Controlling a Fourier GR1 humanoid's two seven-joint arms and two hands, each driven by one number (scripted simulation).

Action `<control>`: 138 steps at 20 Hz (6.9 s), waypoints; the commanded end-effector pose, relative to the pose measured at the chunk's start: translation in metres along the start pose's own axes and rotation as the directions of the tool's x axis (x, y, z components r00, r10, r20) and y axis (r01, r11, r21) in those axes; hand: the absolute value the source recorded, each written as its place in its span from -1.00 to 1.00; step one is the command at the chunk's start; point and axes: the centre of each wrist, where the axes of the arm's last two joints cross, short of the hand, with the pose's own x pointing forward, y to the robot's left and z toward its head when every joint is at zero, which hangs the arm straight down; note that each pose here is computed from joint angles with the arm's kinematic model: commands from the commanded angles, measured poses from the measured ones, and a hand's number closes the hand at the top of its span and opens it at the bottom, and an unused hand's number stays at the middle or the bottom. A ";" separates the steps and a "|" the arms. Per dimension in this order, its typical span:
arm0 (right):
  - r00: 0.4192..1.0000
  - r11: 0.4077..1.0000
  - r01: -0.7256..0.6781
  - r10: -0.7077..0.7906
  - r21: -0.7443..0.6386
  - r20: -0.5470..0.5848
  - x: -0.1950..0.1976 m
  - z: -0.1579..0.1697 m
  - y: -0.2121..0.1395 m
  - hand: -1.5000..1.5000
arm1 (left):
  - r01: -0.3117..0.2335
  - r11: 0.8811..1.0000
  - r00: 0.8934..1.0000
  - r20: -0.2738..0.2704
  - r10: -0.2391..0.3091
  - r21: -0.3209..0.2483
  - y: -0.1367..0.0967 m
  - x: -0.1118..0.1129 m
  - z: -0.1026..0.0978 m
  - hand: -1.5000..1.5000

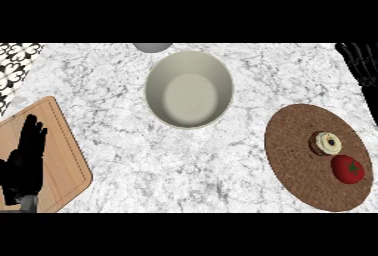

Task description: Pick the cupcake from the placemat and place it in the bowl

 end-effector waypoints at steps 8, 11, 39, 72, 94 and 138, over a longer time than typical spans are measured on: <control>0.879 0.942 -0.319 0.335 0.104 -0.340 -0.062 0.077 -0.020 1.00 | -0.058 0.935 0.991 0.091 0.096 -0.349 -0.080 0.039 0.010 0.00; 0.953 0.976 -0.012 -0.054 -0.215 -0.299 -0.101 0.128 0.019 -1.00 | -0.065 0.923 0.991 0.086 0.105 -0.379 -0.090 0.057 0.003 0.00; 0.718 0.963 -0.230 0.264 0.139 -0.644 -0.053 0.099 -0.050 -1.00 | -0.039 0.892 0.992 0.086 0.087 -0.451 -0.115 0.058 0.016 0.00; 0.770 0.999 0.031 0.002 0.041 -0.638 -0.106 0.140 -0.041 -1.00 | -0.046 0.901 0.990 0.101 0.099 -0.432 -0.115 0.051 0.015 0.00; 0.714 0.983 -0.093 0.177 0.159 -0.677 -0.171 0.133 -0.036 -1.00 | -0.058 0.893 0.992 0.078 0.103 -0.446 -0.118 0.056 -0.011 0.00; 0.886 0.634 -0.046 -0.331 0.772 0.325 0.100 -0.033 0.047 1.00 | -0.044 0.900 0.991 0.099 0.096 -0.434 -0.122 0.072 0.019 0.00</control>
